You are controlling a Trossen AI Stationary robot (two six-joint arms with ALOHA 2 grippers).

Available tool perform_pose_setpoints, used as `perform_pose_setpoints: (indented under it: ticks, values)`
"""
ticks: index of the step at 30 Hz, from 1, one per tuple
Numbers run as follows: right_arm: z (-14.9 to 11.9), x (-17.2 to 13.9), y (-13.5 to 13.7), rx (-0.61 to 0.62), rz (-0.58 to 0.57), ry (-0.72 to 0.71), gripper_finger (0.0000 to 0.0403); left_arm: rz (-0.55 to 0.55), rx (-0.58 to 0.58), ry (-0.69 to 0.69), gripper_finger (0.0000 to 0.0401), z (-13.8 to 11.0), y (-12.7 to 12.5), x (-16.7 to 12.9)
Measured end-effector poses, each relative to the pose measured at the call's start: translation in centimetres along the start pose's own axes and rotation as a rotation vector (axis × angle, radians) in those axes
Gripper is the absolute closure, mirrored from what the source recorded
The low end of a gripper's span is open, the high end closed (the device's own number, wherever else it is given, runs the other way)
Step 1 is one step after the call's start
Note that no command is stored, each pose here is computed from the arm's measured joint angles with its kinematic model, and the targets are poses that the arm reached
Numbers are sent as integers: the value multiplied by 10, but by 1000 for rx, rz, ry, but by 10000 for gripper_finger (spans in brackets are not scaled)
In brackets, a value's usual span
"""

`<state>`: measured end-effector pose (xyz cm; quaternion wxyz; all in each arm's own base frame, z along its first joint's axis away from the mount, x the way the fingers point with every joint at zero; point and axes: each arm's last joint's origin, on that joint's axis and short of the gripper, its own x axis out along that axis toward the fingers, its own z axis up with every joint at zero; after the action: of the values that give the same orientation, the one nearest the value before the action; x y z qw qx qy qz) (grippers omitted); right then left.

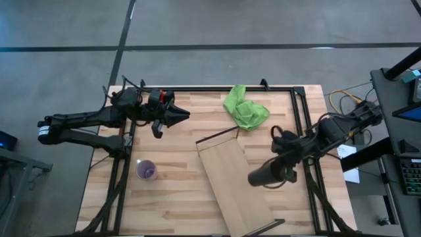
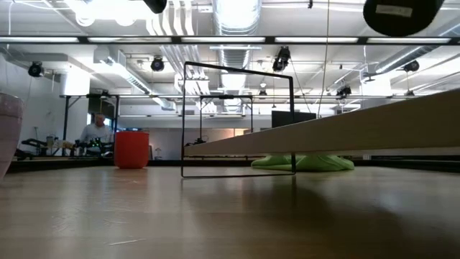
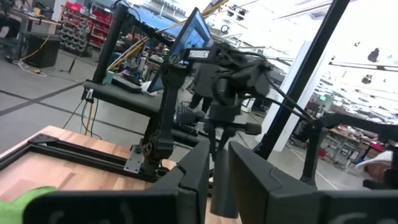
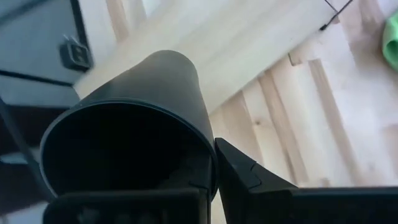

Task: Stack small to large cups/mugs on shelf
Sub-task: Put the black cup on the shelf

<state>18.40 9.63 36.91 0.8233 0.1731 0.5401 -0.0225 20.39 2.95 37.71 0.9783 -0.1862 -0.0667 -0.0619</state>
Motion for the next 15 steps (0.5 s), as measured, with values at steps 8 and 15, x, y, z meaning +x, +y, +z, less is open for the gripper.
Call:
perform_pose_setpoints:
  ticks: [8, 15]
  values:
    - [33, 15, 33, -175, -147, 199, 394, -1, 1, -4, 354, 1, 0, 1]
    - [54, 23, 55, -215, -112, 219, 394, -1, 1, -3, 354, 1, 0, 1]
